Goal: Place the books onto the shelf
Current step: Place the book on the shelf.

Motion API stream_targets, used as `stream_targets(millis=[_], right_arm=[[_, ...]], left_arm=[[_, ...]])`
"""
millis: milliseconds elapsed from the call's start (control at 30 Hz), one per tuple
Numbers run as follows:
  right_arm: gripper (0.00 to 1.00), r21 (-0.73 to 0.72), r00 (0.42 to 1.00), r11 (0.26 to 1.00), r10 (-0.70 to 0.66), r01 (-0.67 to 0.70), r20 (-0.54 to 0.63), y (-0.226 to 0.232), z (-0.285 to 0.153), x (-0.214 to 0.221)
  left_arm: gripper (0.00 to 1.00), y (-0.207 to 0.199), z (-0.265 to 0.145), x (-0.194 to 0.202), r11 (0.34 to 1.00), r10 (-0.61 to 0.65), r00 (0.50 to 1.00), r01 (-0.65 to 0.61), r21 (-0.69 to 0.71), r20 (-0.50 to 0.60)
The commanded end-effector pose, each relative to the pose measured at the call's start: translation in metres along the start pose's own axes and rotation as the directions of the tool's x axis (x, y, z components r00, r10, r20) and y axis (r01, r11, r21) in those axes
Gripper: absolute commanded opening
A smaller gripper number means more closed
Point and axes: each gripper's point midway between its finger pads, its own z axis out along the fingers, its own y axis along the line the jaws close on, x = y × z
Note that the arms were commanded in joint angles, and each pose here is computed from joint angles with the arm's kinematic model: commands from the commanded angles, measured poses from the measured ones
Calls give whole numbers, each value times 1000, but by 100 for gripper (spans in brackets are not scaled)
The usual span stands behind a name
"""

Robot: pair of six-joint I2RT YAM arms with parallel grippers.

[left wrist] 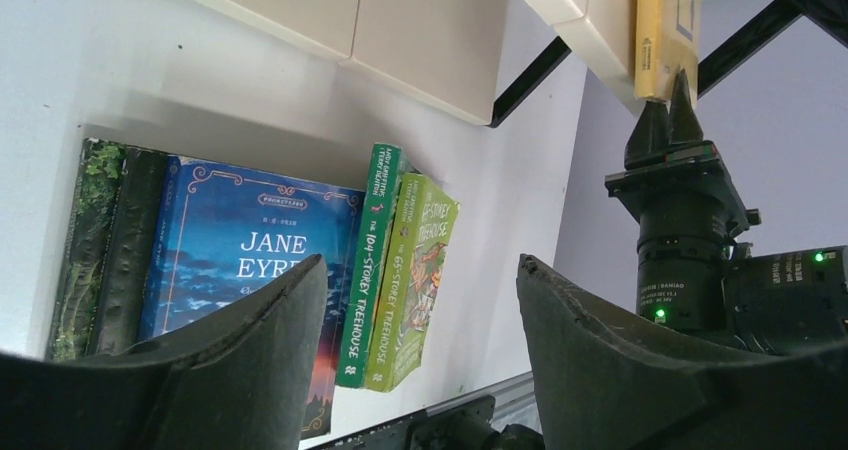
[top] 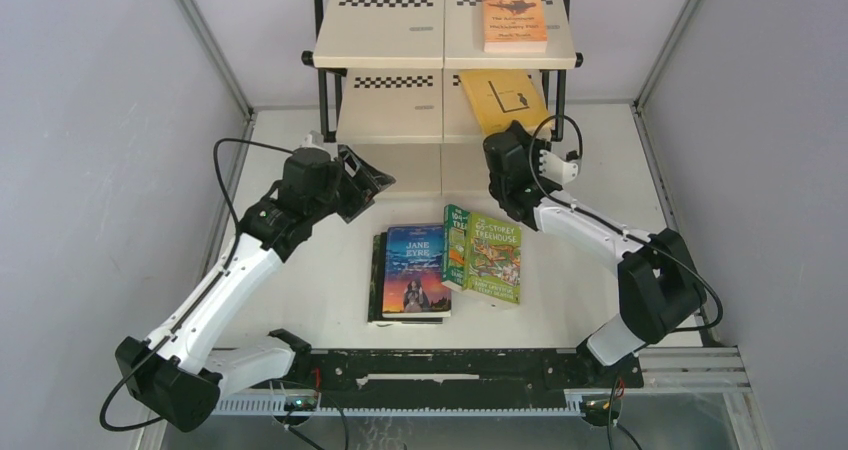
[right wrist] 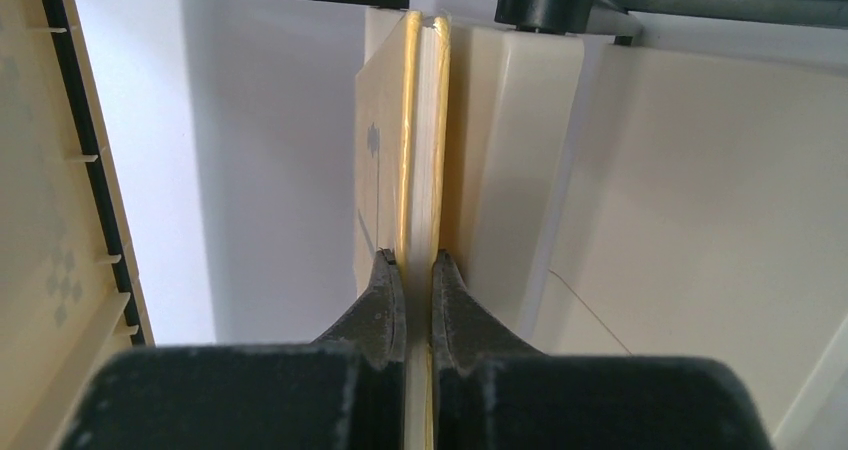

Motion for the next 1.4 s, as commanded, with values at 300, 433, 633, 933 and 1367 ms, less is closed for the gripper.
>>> stream_targets(millis=[300, 433, 633, 933, 1367], right_arm=[[44, -2, 989, 991, -131, 131, -74, -9, 3, 23], [48, -35, 981, 985, -171, 169, -88, 0, -3, 22], [50, -28, 968, 975, -222, 220, -115, -4, -6, 21], [50, -94, 936, 956, -293, 279, -193, 0, -21, 26], [35, -194, 897, 922, -376, 336, -234, 12, -43, 20]], left_arm=[[75, -24, -17, -18, 998, 13, 999, -16, 65, 50], [76, -28, -17, -21, 997, 11, 998, -15, 73, 56], [76, -32, -16, -21, 996, -1, 998, -4, 94, 58], [76, -35, -9, -19, 991, -32, 998, 24, 135, 56], [76, -49, 6, -23, 980, -58, 996, 45, 196, 64]])
